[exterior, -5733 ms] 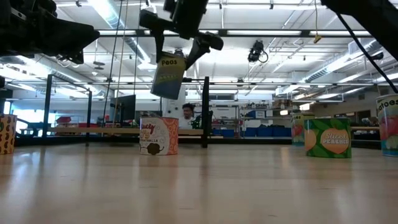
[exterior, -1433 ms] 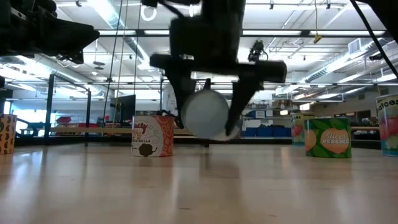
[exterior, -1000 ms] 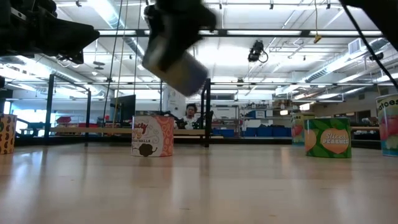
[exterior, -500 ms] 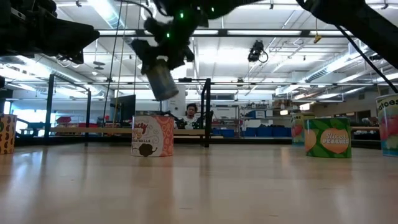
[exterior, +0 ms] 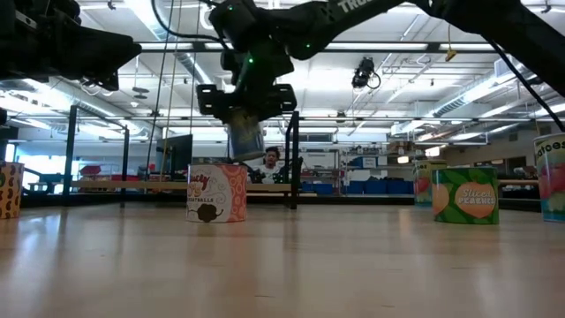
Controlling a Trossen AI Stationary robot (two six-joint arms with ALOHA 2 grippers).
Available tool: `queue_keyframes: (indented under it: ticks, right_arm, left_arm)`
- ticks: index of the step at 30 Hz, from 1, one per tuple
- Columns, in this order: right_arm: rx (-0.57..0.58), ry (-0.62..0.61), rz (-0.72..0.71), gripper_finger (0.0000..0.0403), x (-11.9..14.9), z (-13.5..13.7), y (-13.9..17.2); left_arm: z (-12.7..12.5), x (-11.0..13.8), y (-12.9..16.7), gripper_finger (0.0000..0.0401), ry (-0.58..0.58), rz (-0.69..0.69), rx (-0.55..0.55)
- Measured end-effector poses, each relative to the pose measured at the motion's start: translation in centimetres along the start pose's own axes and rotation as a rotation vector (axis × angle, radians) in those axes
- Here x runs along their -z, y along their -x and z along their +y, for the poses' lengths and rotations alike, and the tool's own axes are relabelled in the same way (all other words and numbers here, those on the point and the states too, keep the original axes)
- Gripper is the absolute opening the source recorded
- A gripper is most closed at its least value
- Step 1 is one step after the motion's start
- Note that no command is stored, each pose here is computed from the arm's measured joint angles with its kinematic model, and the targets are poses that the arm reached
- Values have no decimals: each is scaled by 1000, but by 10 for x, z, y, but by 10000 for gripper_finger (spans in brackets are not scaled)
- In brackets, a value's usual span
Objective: Pick and place cans onto a shelf
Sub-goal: Put the canned peas on the shelf
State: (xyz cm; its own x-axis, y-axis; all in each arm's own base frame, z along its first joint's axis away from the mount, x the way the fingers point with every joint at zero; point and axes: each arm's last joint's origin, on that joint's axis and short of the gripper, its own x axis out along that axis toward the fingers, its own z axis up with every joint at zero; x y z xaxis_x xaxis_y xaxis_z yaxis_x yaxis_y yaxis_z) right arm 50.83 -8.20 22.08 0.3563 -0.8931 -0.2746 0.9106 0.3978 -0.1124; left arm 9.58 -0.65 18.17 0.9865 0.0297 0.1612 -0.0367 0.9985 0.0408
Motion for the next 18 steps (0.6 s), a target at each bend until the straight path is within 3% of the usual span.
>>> queue_keyframes:
  ticks: [10,14,18]
  right_arm:
    - [-29,-93,48,324,19,-1,-3]
    - [-134,-43,104,326,20,-3,-10]
    - [-244,-84,93,328,13,-2,-16]
  left_arm:
    - [0,0,0,105,0,0,0]
    - [0,0,0,105,0,0,0]
    - [0,0,0,105,0,0,0]
